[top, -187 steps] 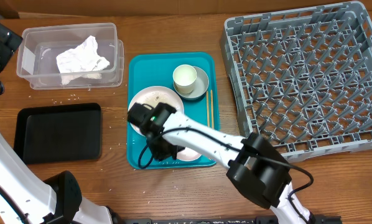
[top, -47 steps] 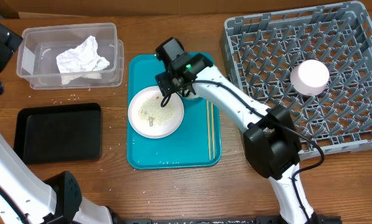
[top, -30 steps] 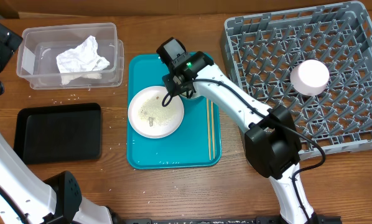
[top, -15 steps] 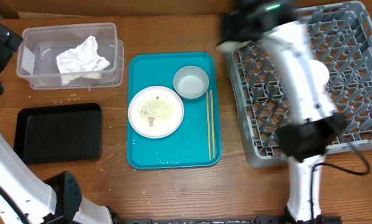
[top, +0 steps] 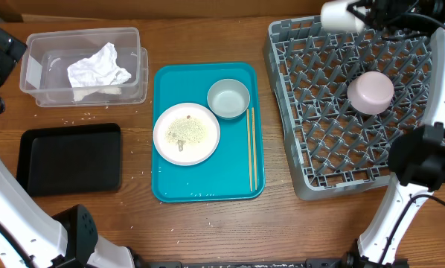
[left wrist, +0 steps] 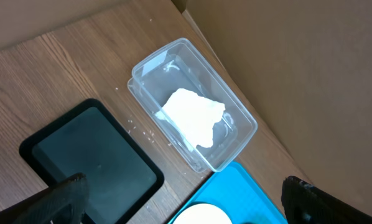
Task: Sort waste into correct bins and load items into the dishwasher
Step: 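Carry the cup to the rack's back edge and set it down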
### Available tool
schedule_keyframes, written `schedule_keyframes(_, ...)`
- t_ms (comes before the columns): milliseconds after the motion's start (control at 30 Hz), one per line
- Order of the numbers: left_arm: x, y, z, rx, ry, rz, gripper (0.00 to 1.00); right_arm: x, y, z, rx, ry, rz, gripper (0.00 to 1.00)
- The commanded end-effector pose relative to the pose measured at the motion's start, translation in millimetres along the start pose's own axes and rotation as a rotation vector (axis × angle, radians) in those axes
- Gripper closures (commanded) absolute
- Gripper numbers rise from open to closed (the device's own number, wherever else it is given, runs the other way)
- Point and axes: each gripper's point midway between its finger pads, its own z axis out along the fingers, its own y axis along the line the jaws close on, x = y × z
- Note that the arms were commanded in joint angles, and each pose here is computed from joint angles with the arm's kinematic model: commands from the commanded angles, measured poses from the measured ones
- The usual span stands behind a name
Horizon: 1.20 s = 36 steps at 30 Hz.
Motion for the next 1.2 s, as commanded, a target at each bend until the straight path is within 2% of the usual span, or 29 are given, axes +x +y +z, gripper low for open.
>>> schedule_keyframes(0,-1,1,-10,0.006,-0.024,-0.006,0.0,7,-6,11,-0.308,0.065,0.167,0.96)
schedule_keyframes(300,-1,1,-10,0.006,-0.024,-0.006,0.0,8,-81,41,-0.267,0.062,0.399,0.96)
schedule_keyframes(600,-1,1,-10,0.006,-0.024,-0.006,0.0,22,-118,54,-0.233,0.081,0.554,0.96)
schedule_keyframes(733,-1,1,-10,0.006,-0.024,-0.006,0.0,19,-124,50,-0.218,0.066,0.568,0.93)
schedule_keyframes(1167,-1,1,-10,0.006,-0.024,-0.006,0.0,0,-156,5,-0.181,-0.043,0.569,0.93)
